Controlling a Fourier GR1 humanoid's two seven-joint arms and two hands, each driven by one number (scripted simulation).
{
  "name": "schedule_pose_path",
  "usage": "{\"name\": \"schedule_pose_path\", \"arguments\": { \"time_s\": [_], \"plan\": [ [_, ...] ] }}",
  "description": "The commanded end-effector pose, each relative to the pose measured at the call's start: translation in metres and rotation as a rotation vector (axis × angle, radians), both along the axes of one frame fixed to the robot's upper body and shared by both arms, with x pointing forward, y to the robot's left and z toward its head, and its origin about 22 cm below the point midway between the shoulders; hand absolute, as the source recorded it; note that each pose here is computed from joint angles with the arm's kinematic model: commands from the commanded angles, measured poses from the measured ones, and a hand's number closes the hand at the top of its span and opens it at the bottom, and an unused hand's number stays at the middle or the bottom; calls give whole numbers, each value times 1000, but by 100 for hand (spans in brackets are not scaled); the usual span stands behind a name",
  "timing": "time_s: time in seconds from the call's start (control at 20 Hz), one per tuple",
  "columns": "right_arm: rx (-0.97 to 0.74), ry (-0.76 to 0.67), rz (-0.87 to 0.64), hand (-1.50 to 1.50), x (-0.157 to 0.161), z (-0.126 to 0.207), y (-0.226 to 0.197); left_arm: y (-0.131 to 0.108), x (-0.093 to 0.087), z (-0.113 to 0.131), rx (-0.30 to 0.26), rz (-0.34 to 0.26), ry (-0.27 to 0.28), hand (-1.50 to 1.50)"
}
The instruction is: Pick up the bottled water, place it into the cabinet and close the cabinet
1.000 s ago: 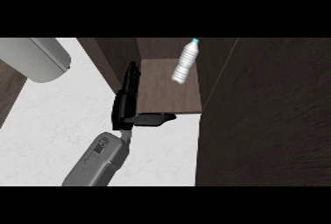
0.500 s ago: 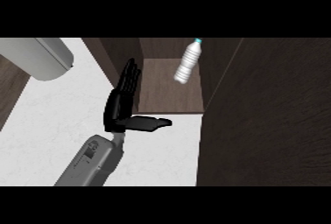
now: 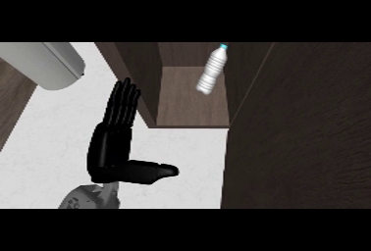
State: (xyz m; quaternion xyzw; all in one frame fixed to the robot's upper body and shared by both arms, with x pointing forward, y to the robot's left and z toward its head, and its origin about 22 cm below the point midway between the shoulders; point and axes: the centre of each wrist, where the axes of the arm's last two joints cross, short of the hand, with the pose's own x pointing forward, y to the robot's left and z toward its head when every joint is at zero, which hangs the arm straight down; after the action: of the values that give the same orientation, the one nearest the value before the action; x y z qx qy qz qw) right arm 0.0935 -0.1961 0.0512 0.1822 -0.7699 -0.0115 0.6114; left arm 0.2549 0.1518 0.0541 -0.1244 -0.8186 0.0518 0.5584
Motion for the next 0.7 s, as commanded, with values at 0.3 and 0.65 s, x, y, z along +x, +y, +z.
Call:
{"name": "schedule_pose_path", "arguments": {
  "time_s": [0.3,0.65],
  "plan": [
    [-136,-28,134,-150,5,-4,9,3,-83,16,-72,-94,3,-150],
    [-268,-13,362,150,-12,19,11,46,-115,19,-69,-14,-33,-150]
  ]
}}
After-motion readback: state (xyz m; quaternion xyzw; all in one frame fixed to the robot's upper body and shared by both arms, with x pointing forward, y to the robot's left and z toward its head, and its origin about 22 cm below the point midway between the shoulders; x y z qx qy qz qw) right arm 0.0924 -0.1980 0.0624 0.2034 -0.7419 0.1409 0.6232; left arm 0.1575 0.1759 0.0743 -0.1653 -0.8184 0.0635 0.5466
